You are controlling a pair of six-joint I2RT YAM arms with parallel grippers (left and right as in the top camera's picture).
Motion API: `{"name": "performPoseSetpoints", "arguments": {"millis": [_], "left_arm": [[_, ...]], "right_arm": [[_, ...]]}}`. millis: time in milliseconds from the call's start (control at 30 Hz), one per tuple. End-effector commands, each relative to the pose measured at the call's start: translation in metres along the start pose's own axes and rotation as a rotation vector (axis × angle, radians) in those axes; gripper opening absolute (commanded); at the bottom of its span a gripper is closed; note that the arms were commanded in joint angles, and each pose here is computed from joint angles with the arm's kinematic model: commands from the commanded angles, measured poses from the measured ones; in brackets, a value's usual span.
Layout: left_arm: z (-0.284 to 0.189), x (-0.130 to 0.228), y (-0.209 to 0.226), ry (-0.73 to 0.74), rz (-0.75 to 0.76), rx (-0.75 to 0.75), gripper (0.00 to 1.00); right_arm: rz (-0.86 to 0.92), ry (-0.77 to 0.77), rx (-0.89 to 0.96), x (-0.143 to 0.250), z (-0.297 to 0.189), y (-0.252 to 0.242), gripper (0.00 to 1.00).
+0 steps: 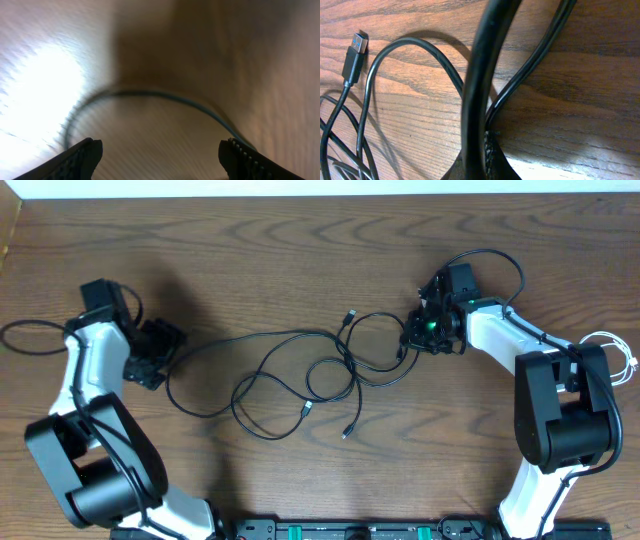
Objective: Untangle cables
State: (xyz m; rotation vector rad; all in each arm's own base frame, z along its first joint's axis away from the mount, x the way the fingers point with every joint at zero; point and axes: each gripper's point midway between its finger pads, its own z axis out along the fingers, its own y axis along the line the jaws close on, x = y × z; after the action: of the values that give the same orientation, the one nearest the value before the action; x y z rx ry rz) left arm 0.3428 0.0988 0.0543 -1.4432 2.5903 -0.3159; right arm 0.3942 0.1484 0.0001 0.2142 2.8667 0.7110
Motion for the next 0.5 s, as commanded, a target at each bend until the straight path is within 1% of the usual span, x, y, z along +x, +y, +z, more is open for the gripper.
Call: {"name": "performPoseSetpoints", "arguments": {"millis": [0, 200, 300, 367, 467], "left_arm": [[-0.004, 0.027, -0.031, 0.016, 0.128, 0.035, 0.80], [0.004, 0.067, -0.080, 0.010, 0.305, 0.087, 0.80], [0.008, 0.096, -0.108, 0.012, 0.411, 0.128, 0.80], [0.011, 0.109, -0.118, 0.011, 0.436, 0.133, 0.80], [0.018, 0.123, -0.122, 0.001, 0.430, 0.103, 0.80]], "right_arm": [[0.041, 0.043, 0.061, 0.012, 0.015, -0.021, 0.01], [0.041, 0.043, 0.061, 0.012, 0.015, -0.021, 0.01], [0.041, 0.043, 0.061, 0.012, 0.015, -0.021, 0.01], [0.041, 0.043, 0.061, 0.012, 0.015, -0.021, 0.01], [0.041, 0.043, 0.061, 0.012, 0.015, -0.021, 0.01]]}}
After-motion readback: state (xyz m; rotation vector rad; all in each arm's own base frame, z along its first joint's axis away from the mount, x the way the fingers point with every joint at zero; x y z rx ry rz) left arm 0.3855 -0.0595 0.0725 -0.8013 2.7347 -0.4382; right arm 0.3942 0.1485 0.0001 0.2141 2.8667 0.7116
